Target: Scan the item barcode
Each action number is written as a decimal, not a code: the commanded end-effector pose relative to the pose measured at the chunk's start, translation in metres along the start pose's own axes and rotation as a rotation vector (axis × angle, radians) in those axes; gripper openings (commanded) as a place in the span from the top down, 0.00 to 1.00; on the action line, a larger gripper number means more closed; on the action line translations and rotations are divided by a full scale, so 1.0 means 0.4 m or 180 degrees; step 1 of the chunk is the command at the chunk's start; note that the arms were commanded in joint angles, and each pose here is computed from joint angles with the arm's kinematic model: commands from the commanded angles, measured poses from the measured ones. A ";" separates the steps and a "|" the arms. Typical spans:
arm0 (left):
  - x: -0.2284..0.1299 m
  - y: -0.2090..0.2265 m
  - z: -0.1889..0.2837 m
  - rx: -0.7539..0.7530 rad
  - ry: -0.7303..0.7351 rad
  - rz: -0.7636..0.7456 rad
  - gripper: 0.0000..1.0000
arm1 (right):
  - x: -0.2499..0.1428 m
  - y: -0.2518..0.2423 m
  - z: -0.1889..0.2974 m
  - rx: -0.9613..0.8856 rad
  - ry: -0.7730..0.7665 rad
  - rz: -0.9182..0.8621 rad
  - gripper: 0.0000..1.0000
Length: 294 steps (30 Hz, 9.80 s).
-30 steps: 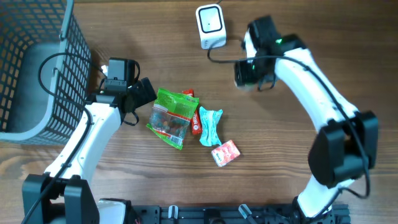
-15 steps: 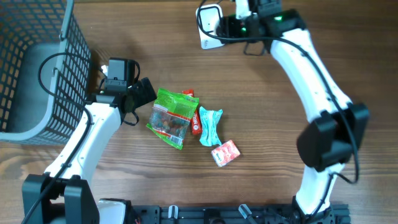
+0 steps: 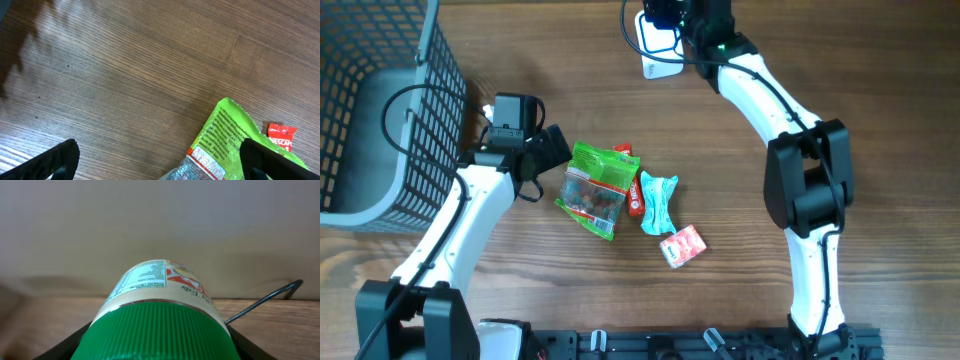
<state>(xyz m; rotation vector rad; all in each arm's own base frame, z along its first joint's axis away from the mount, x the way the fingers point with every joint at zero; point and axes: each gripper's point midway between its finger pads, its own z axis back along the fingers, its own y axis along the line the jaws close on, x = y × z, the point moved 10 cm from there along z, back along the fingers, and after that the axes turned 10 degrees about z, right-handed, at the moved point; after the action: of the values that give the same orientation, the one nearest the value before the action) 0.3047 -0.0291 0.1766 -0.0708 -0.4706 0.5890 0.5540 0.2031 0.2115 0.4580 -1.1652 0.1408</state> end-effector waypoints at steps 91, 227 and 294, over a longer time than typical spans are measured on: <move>-0.052 -0.141 0.068 -0.1993 0.1164 0.0183 0.96 | -0.348 -0.113 0.551 0.0697 0.2961 -0.0857 0.96; -0.292 -0.441 -0.206 -0.1814 0.0581 -0.1224 0.96 | -0.530 -0.182 0.541 0.0214 0.2611 -0.0809 0.96; -0.334 -0.471 -0.202 -0.1943 0.0640 -0.1251 0.96 | -0.412 -0.194 0.467 0.0269 0.1708 0.0046 0.57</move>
<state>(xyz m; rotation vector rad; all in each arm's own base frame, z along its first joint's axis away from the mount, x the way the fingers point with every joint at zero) 0.3480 -0.2540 0.0971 -0.6240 -0.4938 0.0521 0.3500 0.0742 0.1190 0.4566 -0.6681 0.3037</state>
